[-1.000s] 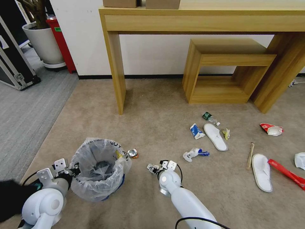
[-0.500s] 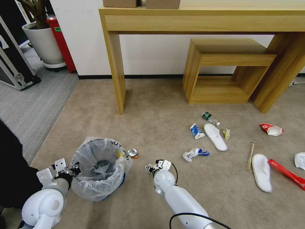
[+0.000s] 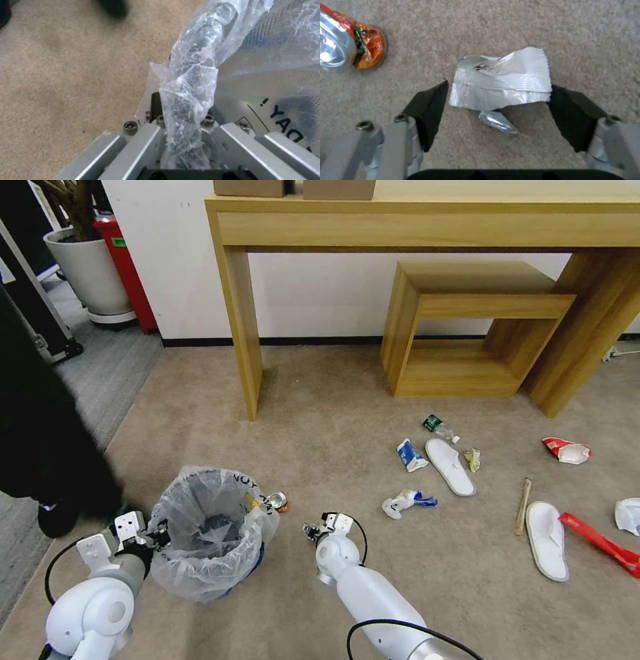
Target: Pick up the trash bin and place the garbage on the floor into it.
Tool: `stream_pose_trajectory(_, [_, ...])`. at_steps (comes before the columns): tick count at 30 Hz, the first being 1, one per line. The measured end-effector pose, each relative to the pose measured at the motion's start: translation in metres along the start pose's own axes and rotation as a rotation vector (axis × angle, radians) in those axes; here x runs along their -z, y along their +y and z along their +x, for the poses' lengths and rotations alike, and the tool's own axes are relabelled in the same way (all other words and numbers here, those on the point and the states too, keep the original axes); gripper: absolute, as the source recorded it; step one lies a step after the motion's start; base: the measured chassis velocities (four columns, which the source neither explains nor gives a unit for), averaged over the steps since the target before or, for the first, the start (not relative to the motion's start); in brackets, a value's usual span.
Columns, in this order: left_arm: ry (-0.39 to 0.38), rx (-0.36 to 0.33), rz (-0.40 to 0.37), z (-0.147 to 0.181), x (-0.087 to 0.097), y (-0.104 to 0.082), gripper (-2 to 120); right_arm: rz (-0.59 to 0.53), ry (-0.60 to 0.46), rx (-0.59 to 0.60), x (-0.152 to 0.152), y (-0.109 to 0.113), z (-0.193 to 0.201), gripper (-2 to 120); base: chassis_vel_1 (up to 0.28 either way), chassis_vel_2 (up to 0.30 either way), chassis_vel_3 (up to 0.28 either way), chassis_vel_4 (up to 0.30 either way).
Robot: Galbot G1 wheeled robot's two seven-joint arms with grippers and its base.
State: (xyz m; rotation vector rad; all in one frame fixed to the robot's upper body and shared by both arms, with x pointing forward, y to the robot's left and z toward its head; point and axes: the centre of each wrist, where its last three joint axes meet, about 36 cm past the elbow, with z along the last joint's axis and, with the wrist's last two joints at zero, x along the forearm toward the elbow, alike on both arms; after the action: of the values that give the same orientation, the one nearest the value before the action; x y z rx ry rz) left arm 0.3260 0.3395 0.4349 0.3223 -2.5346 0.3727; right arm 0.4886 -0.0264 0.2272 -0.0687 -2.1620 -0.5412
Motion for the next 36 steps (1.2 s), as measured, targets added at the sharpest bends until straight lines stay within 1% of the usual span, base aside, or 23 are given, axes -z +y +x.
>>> stream_pose_trajectory(1, [0.0,0.0,0.0,0.0,0.0,0.0,1,0.0,0.0,0.0,0.0,0.0,0.0,70,0.0,0.0,0.0,0.0])
stream_pose_trajectory(5, [-0.003,-0.005,0.0,0.001,0.0,0.0,1,0.011,-0.005,-0.005,-0.002,-0.002,-0.002,58,0.0,0.0,0.0,0.0])
stream_pose_trajectory(6, [-0.003,-0.005,0.0,0.001,0.0,0.0,1,0.011,-0.005,-0.005,-0.002,-0.002,-0.002,58,0.0,0.0,0.0,0.0])
stream_pose_trajectory(8, [-0.005,-0.007,0.001,0.001,0.0,-0.001,1,0.016,-0.007,-0.008,-0.003,-0.004,-0.003,51,0.0,0.0,0.0,0.0])
stream_pose_trajectory(9, [-0.006,-0.009,0.001,0.002,-0.001,-0.001,1,0.02,-0.008,-0.008,-0.005,-0.004,-0.004,49,0.0,0.0,0.0,0.0])
stream_pose_trajectory(13, [-0.008,-0.013,0.002,0.003,-0.002,-0.002,1,0.028,-0.01,-0.011,-0.007,-0.006,-0.006,44,0.0,0.0,0.0,0.0])
stream_pose_trajectory(18, [-0.013,-0.018,0.005,0.003,-0.003,-0.003,1,0.036,-0.008,-0.012,-0.011,-0.009,-0.007,44,0.0,0.0,0.0,0.0])
stream_pose_trajectory(20, [-0.016,-0.021,0.007,0.004,-0.003,-0.004,1,0.045,-0.006,-0.016,-0.014,-0.011,-0.008,39,0.0,0.0,0.0,0.0])
stream_pose_trajectory(21, [-0.016,-0.021,0.007,0.004,-0.003,-0.004,1,0.045,-0.006,-0.016,-0.014,-0.011,-0.008,39,0.0,0.0,0.0,0.0])
stream_pose_trajectory(23, [-0.018,-0.022,0.008,0.004,-0.003,-0.004,1,0.054,-0.004,-0.022,-0.017,-0.013,-0.009,34,0.0,0.0,0.0,0.0])
stream_pose_trajectory(24, [-0.02,-0.022,0.008,0.004,-0.003,-0.004,1,0.062,-0.006,-0.024,-0.02,-0.014,-0.009,28,0.0,0.0,0.0,0.0])
stream_pose_trajectory(25, [-0.02,-0.022,0.008,0.004,-0.003,-0.004,1,0.062,-0.006,-0.024,-0.02,-0.014,-0.009,28,0.0,0.0,0.0,0.0])
stream_pose_trajectory(28, [-0.025,-0.024,0.009,0.004,-0.003,-0.004,1,0.077,-0.008,-0.03,-0.024,-0.018,-0.011,15,0.0,0.0,0.0,0.0])
stream_pose_trajectory(29, [-0.025,-0.024,0.009,0.004,-0.003,-0.004,1,0.077,-0.008,-0.03,-0.024,-0.018,-0.011,15,0.0,0.0,0.0,0.0])
stream_pose_trajectory(32, [-0.026,-0.025,0.009,0.004,-0.003,-0.004,1,0.088,-0.009,-0.03,-0.027,-0.019,-0.011,0,0.0,0.0,0.0,0.0])
stream_pose_trajectory(36, [-0.024,-0.02,0.011,0.002,-0.004,-0.003,1,0.088,-0.012,-0.012,-0.029,-0.021,-0.008,0,0.0,0.0,0.0,0.0])
